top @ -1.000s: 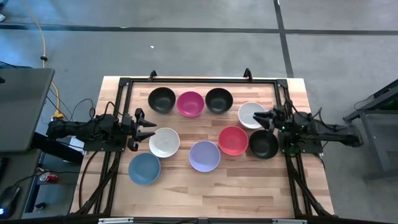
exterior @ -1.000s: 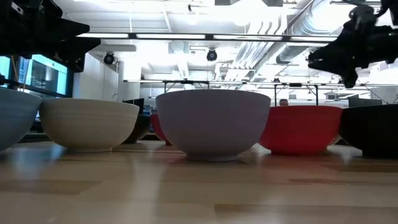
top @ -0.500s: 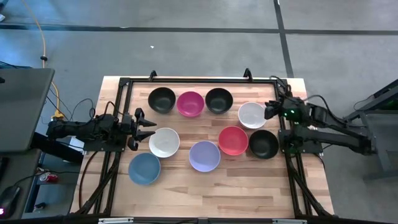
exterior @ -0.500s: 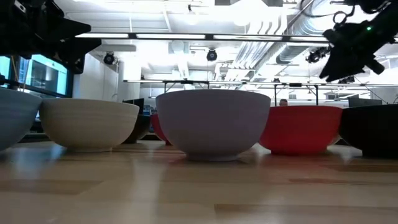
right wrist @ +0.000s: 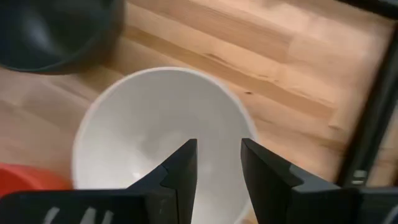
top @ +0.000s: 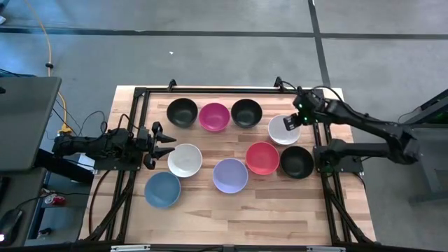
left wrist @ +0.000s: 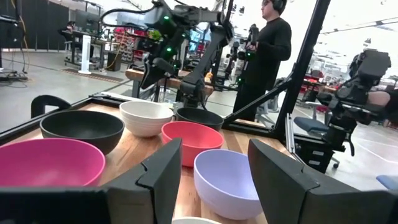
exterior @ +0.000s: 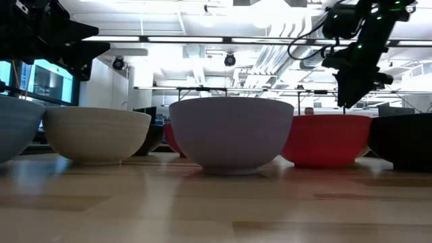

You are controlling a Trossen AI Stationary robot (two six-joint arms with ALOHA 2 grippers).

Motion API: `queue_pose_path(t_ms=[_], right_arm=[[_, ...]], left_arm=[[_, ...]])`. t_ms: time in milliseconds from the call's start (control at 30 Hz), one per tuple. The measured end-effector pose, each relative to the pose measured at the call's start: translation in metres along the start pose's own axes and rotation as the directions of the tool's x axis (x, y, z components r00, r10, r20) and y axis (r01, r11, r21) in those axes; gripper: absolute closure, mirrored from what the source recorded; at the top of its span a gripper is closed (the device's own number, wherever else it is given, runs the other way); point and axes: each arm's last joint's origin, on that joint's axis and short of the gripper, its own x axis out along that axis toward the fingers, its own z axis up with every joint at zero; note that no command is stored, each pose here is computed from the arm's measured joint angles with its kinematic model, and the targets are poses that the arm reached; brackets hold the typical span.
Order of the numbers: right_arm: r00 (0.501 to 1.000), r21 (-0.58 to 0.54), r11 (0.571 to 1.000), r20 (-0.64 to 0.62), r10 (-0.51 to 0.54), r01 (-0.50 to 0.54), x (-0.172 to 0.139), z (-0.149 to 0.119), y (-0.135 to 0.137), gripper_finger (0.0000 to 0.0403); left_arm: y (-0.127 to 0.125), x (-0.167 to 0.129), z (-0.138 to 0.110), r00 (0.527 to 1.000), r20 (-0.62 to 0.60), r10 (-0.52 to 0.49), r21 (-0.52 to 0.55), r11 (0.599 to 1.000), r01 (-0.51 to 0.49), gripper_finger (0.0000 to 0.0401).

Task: Nest bowls inside each other
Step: Stack the right white bowl on top of the middle black bowl

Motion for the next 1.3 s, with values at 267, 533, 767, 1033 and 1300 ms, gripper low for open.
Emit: queue_pose_path(t_ms=[267, 533, 767, 1033, 1300], right_arm=[[0.987, -0.137, 0.991, -0.160, -0.011, -0.011, 0.008, 0.025, -0.013, 0.0289], [0.971, -0.289, 0.956, -0.239, -0.016, -0.056, 0.018, 0.038, -0.017, 0.0289], [0.946, -0.240, 0.970, -0.320, -0.048, -0.032, 0.041, 0.039, -0.023, 0.0289], [0.948, -0.224, 0.974, -0.316, -0.048, -0.026, 0.058, 0.046, -0.021, 0.0289], [0.940, -0.216, 0.976, -0.336, -0.053, -0.022, 0.069, 0.048, -0.020, 0.0289]], left_arm=[[0.000, 0.000, 0.000, 1.000, 0.000, 0.000, 0.058, 0.998, 0.000, 0.0229], [0.000, 0.000, 0.000, 1.000, 0.000, 0.000, 0.120, 0.993, 0.000, 0.0229], [0.000, 0.000, 0.000, 1.000, 0.000, -0.001, 0.054, 0.999, 0.001, 0.0229], [0.000, 0.000, 0.000, 1.000, 0.000, -0.001, 0.034, 0.999, 0.001, 0.0229], [0.000, 0.000, 0.000, 1.000, 0.000, -0.001, 0.018, 1.000, 0.001, 0.0229]])
